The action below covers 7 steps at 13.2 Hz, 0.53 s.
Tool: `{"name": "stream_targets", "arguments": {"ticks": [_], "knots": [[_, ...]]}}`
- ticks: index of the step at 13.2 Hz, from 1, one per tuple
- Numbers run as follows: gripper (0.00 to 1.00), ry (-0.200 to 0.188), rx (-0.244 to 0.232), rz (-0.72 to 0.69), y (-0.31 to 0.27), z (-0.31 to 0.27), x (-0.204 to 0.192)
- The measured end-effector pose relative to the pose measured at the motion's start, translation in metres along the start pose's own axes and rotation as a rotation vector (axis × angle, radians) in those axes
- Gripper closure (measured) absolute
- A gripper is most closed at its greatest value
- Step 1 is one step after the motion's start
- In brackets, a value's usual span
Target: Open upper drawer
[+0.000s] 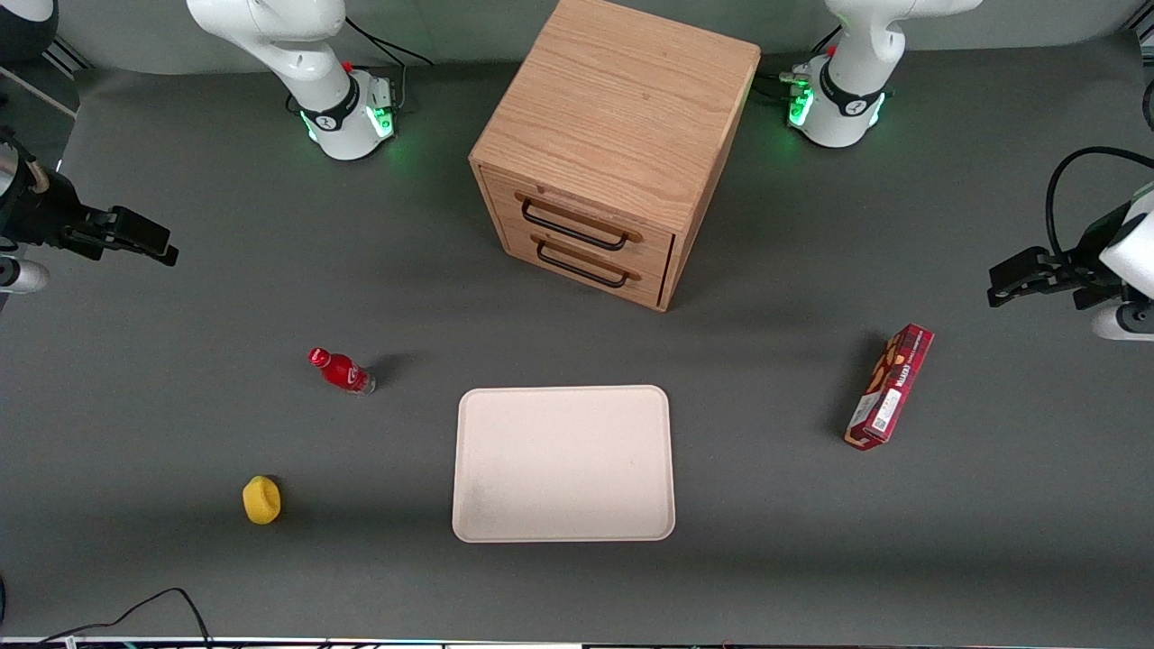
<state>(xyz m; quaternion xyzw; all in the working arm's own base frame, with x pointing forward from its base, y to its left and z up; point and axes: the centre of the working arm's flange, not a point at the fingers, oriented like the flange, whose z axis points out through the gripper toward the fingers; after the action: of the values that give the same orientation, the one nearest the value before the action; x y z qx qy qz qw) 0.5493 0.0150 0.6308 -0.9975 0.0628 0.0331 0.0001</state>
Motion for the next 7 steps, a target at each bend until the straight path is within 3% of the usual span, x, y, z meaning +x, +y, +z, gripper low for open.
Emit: {"name": "stream_targets", "arguments": {"ticks": [5,7], "knots": [[0.00,-0.001,0.005,-0.001,-0.0006,0.0002,0.0001],[0.00,-0.011,0.057,-0.020,-0.0073,0.0015,-0.0002]]}}
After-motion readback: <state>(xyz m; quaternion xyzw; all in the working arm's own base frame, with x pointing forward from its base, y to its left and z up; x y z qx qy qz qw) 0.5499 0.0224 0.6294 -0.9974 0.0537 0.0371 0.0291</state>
